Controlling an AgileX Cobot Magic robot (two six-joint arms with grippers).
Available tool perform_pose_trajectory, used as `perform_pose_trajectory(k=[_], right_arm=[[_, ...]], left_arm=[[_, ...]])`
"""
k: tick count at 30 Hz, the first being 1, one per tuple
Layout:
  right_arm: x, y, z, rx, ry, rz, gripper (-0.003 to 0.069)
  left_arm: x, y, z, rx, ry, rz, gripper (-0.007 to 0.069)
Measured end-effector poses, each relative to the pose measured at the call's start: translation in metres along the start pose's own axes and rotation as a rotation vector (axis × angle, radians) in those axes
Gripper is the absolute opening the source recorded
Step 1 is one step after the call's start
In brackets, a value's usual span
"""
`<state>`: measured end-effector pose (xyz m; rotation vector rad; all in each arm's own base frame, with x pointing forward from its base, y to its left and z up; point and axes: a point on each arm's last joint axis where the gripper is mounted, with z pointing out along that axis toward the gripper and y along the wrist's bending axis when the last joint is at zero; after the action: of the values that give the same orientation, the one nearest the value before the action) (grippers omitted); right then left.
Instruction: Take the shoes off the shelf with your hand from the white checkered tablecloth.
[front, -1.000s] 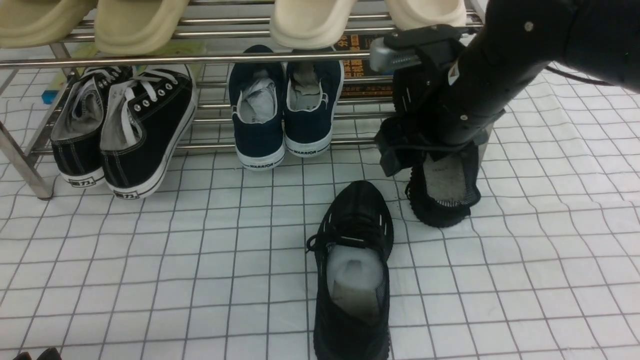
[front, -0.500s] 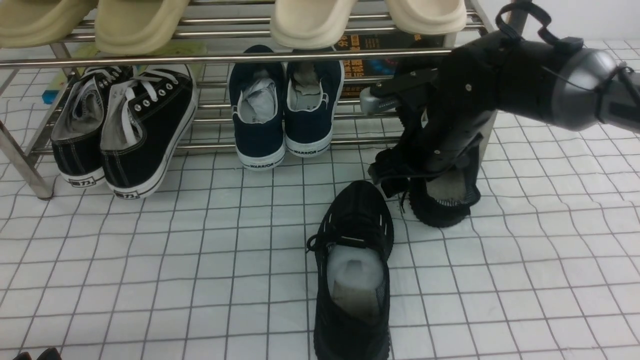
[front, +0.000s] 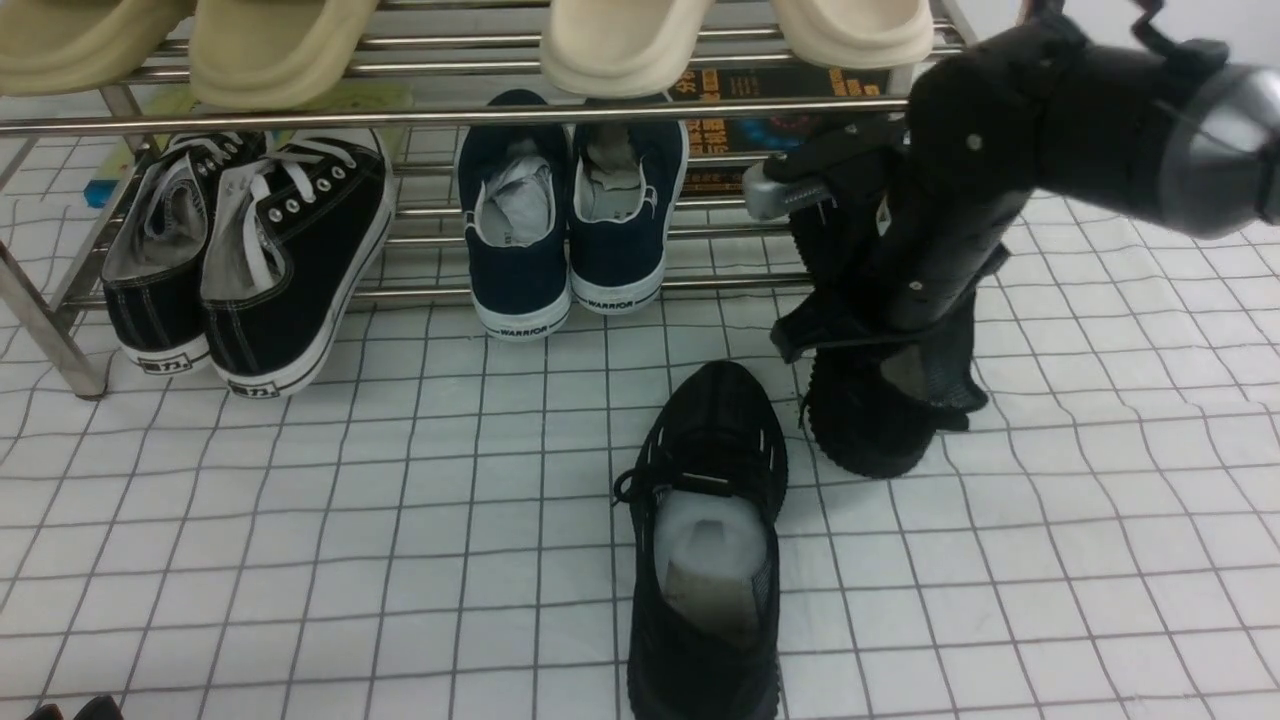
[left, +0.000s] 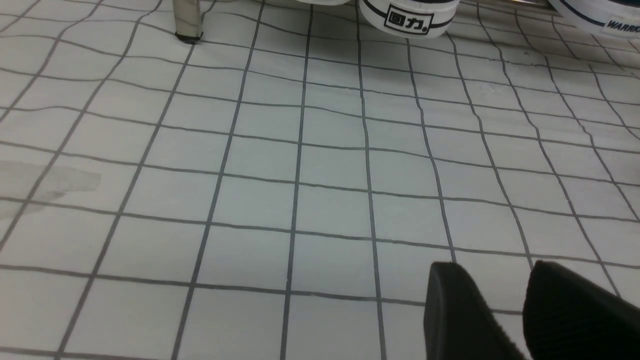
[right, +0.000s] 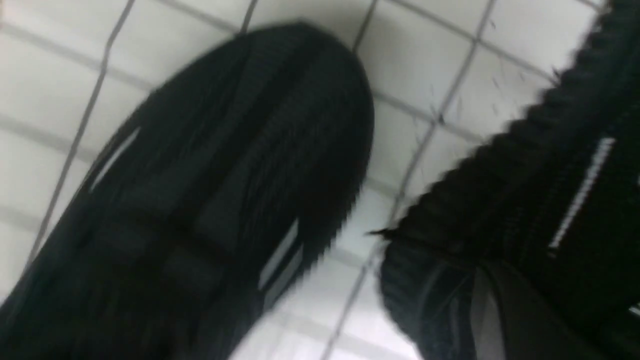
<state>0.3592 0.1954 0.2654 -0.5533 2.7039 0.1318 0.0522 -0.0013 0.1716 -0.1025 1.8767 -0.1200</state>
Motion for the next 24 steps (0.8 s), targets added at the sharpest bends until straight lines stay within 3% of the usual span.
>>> perform_pose_trajectory(k=[9, 14, 24], right_arm=[[0.029, 0.000, -0.080, -0.038, 0.095, 0.009, 0.0003], [0.037, 0.001, -0.076, -0.057, 0.115, 0.018, 0.0004], [0.090, 0.002, -0.028, -0.072, 0.357, 0.096, 0.0010]], left_arm=[[0.000, 0.000, 0.000, 0.000, 0.000, 0.000, 0.0239], [0.000, 0.000, 0.000, 0.000, 0.000, 0.000, 0.0239], [0.000, 0.000, 0.000, 0.000, 0.000, 0.000, 0.0239]])
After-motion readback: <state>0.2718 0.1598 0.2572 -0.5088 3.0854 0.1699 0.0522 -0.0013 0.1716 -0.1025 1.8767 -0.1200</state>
